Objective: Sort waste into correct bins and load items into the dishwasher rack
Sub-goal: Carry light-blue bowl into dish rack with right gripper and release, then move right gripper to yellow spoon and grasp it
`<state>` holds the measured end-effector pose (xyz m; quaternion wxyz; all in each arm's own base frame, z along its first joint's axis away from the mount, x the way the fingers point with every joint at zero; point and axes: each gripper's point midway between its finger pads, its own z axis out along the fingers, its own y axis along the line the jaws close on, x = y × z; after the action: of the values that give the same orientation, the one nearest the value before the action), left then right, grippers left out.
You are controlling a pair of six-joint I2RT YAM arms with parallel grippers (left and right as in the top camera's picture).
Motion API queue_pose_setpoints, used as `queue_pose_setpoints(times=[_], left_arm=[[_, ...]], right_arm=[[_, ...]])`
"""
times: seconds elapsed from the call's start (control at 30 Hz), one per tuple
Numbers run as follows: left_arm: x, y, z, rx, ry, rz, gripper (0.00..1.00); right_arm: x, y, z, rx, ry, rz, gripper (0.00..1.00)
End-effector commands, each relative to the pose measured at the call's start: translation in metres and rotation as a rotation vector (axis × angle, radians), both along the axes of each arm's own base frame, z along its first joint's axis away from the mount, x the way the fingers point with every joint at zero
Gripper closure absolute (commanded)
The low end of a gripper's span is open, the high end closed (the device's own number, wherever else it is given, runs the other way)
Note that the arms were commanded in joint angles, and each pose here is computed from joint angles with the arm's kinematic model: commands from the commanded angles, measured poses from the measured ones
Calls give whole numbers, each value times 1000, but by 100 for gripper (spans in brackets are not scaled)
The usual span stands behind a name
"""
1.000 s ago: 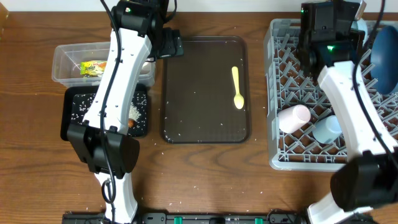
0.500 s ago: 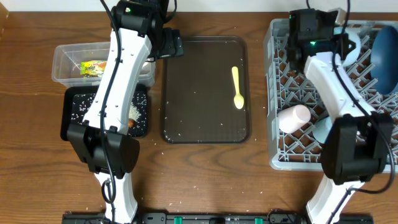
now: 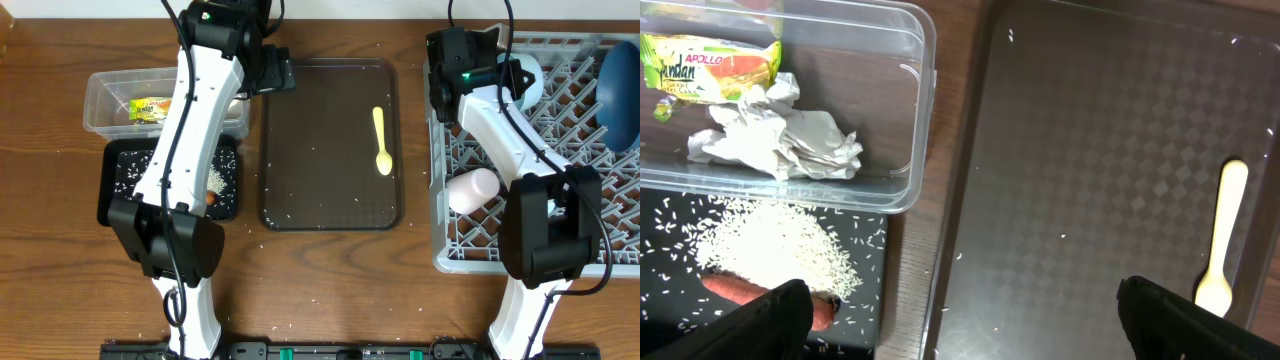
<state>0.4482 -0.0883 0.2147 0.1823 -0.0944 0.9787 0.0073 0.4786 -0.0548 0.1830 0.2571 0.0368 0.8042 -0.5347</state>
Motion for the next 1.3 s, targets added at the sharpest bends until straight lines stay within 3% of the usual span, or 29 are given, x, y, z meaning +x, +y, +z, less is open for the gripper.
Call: queue_pose_setpoints(times=[0.0, 0.13, 0.3, 0.43, 0.73, 0.9, 1.0, 1.13, 1.27], left_arm=[[2, 3, 2, 8, -10, 11, 0], [2, 3, 2, 8, -10, 11, 0], [2, 3, 2, 8, -10, 11, 0], [2, 3, 2, 8, -10, 11, 0], [2, 3, 2, 8, -10, 11, 0], [2, 3, 2, 8, -10, 11, 0], [2, 3, 2, 8, -10, 11, 0], [2, 3, 2, 8, -10, 11, 0], [2, 3, 2, 8, -10, 11, 0]], right_arm=[[2, 14, -14, 21, 46, 43, 99], [1, 27, -23, 52, 87, 85, 96], [-7, 42, -28, 41, 157, 123, 62], [-9, 55, -29, 19, 206, 165, 48], [-13, 72, 3, 90, 138, 229, 41], [-13, 100, 27, 343, 48, 368, 37], [-14, 152, 35, 681, -1, 551, 32], [-29, 237, 41, 1096, 70, 845, 19], [-31, 270, 17, 1257, 109, 824, 24]])
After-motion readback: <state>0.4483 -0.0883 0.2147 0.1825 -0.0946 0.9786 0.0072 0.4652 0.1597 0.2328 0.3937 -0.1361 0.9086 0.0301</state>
